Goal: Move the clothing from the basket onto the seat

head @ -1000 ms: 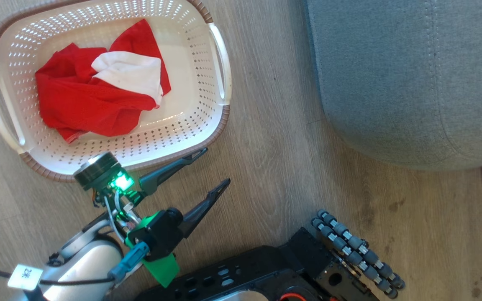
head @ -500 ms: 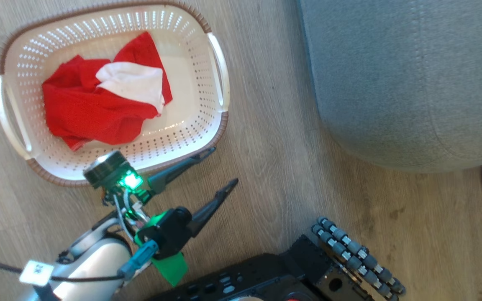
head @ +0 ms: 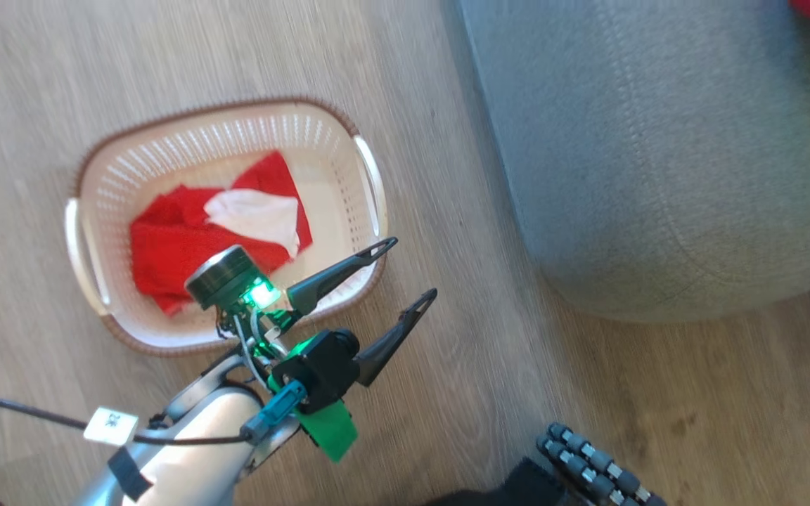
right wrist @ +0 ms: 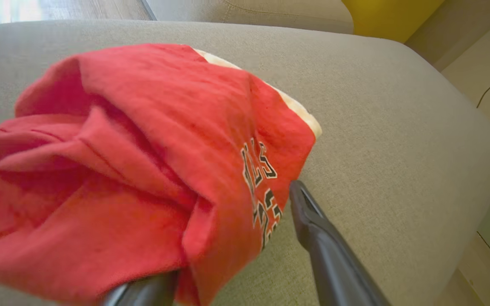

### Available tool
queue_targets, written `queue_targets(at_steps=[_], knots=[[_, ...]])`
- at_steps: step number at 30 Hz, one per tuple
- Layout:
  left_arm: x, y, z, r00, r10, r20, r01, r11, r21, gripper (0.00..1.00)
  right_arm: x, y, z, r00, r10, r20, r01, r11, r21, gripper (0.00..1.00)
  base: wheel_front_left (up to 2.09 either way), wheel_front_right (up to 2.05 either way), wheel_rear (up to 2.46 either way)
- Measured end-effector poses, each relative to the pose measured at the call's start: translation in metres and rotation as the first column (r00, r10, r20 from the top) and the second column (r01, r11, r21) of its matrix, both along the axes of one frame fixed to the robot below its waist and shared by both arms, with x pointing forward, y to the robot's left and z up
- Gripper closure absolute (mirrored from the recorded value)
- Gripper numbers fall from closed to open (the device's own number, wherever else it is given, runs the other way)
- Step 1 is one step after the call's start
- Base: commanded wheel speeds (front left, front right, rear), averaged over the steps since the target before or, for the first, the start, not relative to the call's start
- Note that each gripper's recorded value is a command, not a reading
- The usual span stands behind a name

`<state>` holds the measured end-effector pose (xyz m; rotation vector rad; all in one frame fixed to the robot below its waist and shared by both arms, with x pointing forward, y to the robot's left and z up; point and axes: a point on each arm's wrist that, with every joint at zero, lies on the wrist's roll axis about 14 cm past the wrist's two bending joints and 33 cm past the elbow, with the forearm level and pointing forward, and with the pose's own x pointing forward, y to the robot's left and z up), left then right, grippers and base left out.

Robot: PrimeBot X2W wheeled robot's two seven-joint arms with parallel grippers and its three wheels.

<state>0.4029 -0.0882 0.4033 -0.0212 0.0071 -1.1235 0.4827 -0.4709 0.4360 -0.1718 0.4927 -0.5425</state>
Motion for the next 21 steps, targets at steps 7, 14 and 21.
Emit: queue_targets(at_steps=[7, 14, 21], knots=[[-0.001, 0.001, 0.043, 0.996, 0.064, 0.067, -0.063, 0.998, -0.019, 0.00, -0.017, 0.010, 0.030, 0.998, 0.057, 0.005, -0.057, 0.998, -0.009, 0.00, 0.00, 0.00, 0.00], [-0.006, 0.011, 0.068, 0.983, 0.151, 0.104, -0.149, 0.988, -0.025, 0.00, -0.014, 0.031, 0.072, 0.978, 0.142, 0.150, -0.140, 0.990, -0.022, 0.00, 0.00, 0.00, 0.00], [-0.017, 0.021, 0.097, 0.963, 0.236, 0.130, -0.230, 0.971, -0.059, 0.00, -0.013, 0.077, 0.123, 0.872, 0.274, 0.406, -0.302, 0.953, 0.005, 0.00, 0.00, 0.00, 0.00]])
